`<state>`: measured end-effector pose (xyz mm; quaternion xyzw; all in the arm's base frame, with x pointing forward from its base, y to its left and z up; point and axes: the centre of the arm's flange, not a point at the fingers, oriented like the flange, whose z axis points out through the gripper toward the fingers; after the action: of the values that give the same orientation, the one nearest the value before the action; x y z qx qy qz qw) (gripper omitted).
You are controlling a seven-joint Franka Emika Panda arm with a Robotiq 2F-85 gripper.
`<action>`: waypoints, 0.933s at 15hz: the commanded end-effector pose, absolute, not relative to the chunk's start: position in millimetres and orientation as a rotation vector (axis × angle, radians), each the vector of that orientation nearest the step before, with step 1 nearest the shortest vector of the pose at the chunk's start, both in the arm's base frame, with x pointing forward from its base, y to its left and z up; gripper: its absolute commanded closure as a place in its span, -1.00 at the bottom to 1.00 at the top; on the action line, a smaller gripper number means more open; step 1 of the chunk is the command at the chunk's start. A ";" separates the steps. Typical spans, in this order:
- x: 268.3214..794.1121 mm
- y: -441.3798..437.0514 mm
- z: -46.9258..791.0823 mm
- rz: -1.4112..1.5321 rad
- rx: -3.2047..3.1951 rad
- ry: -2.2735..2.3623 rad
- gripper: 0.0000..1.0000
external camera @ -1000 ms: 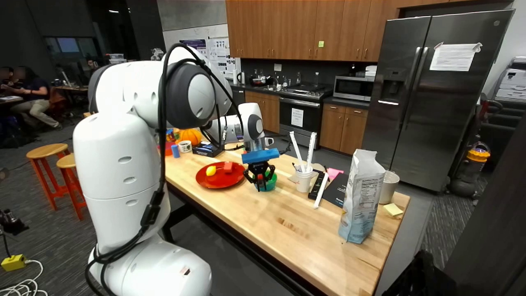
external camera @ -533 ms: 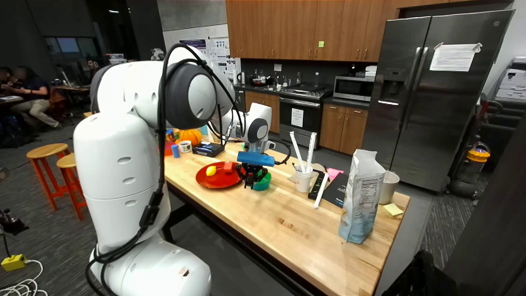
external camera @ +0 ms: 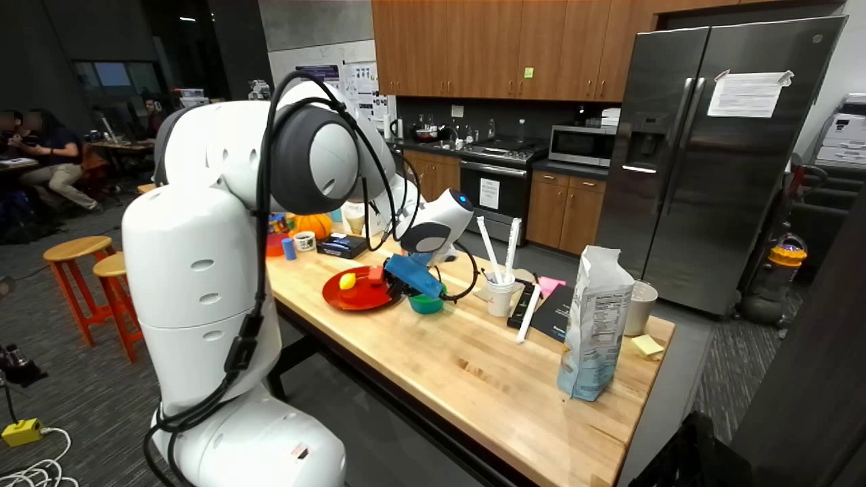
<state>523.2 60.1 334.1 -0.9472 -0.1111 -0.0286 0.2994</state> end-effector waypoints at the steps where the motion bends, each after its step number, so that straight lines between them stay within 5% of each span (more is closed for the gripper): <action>1: 511.3 49.7 327.4 -0.216 -2.363 -0.191 0.88; 14: 491.8 52.5 337.4 -0.480 -2.212 -0.220 0.88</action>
<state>506.2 51.9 324.5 -0.8781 -0.0736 -0.1761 0.4388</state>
